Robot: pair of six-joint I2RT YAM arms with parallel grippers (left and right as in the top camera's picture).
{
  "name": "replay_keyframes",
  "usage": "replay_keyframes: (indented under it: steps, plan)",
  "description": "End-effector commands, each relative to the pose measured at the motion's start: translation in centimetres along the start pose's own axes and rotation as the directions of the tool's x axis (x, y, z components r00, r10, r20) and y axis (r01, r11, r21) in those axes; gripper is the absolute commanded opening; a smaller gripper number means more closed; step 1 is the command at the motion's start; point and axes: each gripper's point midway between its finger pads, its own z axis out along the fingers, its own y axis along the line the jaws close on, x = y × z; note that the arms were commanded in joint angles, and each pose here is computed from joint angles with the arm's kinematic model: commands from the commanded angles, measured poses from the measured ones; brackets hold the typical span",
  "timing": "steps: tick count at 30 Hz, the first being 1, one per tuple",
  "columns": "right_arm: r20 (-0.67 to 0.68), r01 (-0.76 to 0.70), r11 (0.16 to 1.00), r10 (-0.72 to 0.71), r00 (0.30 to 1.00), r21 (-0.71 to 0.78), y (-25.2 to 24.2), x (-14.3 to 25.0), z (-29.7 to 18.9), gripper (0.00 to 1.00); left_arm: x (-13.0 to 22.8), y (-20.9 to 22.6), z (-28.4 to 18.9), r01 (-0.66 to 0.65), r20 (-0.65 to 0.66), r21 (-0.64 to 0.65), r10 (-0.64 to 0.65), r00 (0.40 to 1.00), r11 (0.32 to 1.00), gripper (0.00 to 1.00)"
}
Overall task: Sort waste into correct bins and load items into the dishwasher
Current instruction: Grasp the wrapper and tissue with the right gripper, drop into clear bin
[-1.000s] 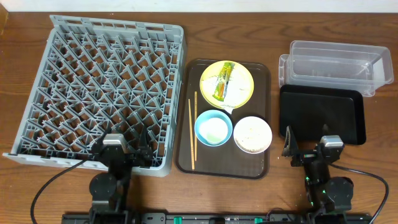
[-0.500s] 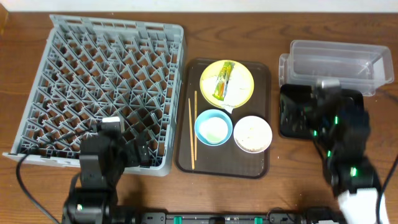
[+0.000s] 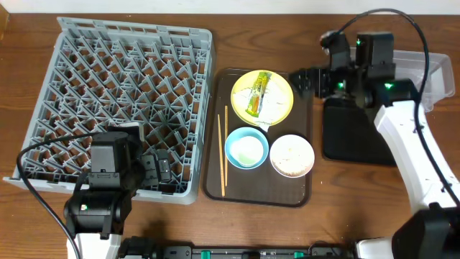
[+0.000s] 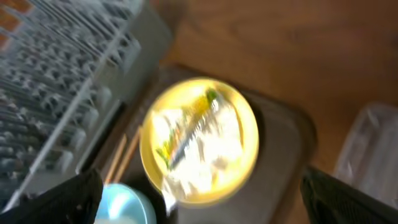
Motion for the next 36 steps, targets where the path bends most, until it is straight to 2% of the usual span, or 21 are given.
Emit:
replay_keyframes:
  steps: [1, 2, 4, 6, 12, 13, 16, 17, 19, 20, 21, 23, 24, 27, 28, 30, 32, 36]
  plan:
    - [0.026, 0.045, 0.996, -0.043, 0.999, -0.073, 3.5, -1.2, 1.8, 0.96, -0.7, 0.0, -0.5, 0.014, 0.021, 0.002, -0.014, 1.0, 1.0, 1.0]
    - [0.017, 0.057, 0.998, -0.057, 0.998, -0.024, 3.3, -0.9, 2.5, 0.95, -0.7, 0.0, -0.5, 0.014, 0.021, 0.002, -0.014, 1.0, 1.0, 1.0]
    - [-0.046, 0.111, 0.98, -0.105, 0.993, 0.163, 2.6, 0.8, 5.4, 0.94, -0.7, 0.0, -0.5, 0.014, 0.021, 0.002, -0.014, 1.0, 1.0, 1.0]
    - [-0.103, 0.131, 0.961, -0.109, 0.989, 0.243, 2.3, 2.6, 7.6, 0.93, -0.7, 0.0, -0.5, 0.014, 0.021, 0.002, -0.014, 1.0, 1.0, 1.0]
    - [-0.202, 0.057, 0.962, -0.002, 0.979, 0.266, 2.6, 7.5, 13.2, 0.85, -0.7, 0.0, -0.5, 0.014, 0.02, 0.002, -0.014, 1.0, 1.0, 1.0]
    - [-0.237, 0.035, 0.959, 0.034, 0.971, 0.28, 2.3, 9.3, 14.8, 0.78, -0.7, 0.0, -0.5, 0.014, 0.019, 0.002, -0.014, 1.0, 1.0, 1.0]
    - [-0.252, -0.024, 0.943, 0.113, 0.961, 0.332, 1.1, 11.2, 16.3, 0.75, -0.7, 0.0, -0.5, 0.014, 0.019, 0.002, -0.014, 1.0, 1.0, 1.0]
    - [-0.264, -0.032, 0.946, 0.123, 0.957, 0.323, 1.1, 11.8, 16.9, 0.65, -0.7, 0.0, -0.5, 0.014, 0.019, 0.002, -0.014, 1.0, 1.0, 1.0]
    - [-0.288, -0.042, 0.955, 0.13, 0.949, 0.293, 1.6, 12.5, 17.3, 0.56, -0.6, 0.0, -0.5, 0.014, 0.019, 0.002, -0.014, 1.0, 1.0, 1.0]
    - [-0.298, -0.042, 0.956, 0.132, 0.945, 0.29, 1.6, 12.8, 17.3, 0.46, -0.6, 0.0, -0.5, 0.014, 0.019, 0.002, -0.014, 1.0, 1.0, 1.0]
    - [-0.301, -0.043, 0.956, 0.134, 0.944, 0.29, 1.7, 12.9, 17.3, 0.26, -0.6, 0.0, -0.5, 0.014, 0.019, 0.002, -0.014, 1.0, 1.0, 1.0]
    - [-0.301, -0.044, 0.957, 0.133, 0.944, 0.285, 1.8, 12.9, 17.3, 0.11, -0.6, 0.0, -0.5, 0.014, 0.018, 0.002, -0.014, 1.0, 1.0, 1.0]
    - [-0.295, -0.046, 0.958, 0.133, 0.946, 0.285, 1.8, 12.5, 17.0, 0.01, -0.6, 0.0, -0.5, 0.014, 0.018, 0.002, -0.014, 1.0, 1.0, 1.0]
    - [-0.205, -0.054, 0.959, 0.114, 0.972, 0.279, 1.8, 8.6, 14.3, 0.01, -0.6, 0.0, -0.5, 0.014, 0.019, 0.002, -0.014, 1.0, 1.0, 1.0]
    - [-0.132, -0.059, 0.953, 0.103, 0.986, 0.297, 1.3, 5.9, 12.2, 0.01, -0.6, 0.0, -0.5, 0.014, 0.019, 0.002, -0.014, 1.0, 1.0, 1.0]
    - [-0.044, -0.083, 0.937, 0.104, 0.994, 0.339, 0.2, 3.1, 9.3, 0.01, -0.6, 0.0, -0.5, 0.014, 0.019, 0.002, -0.014, 1.0, 1.0, 1.0]
    - [0.111, -0.148, 0.895, 0.112, 0.988, 0.42, -2.6, -1.0, 3.8, 0.01, -0.6, 0.0, -0.5, 0.014, 0.019, 0.002, -0.014, 1.0, 1.0, 1.0]
    - [0.299, -0.328, 0.777, 0.188, 0.936, 0.537, -9.3, -3.6, -2.9, 0.01, -0.6, 0.0, -0.5, 0.014, 0.019, 0.002, -0.014, 1.0, 1.0, 1.0]
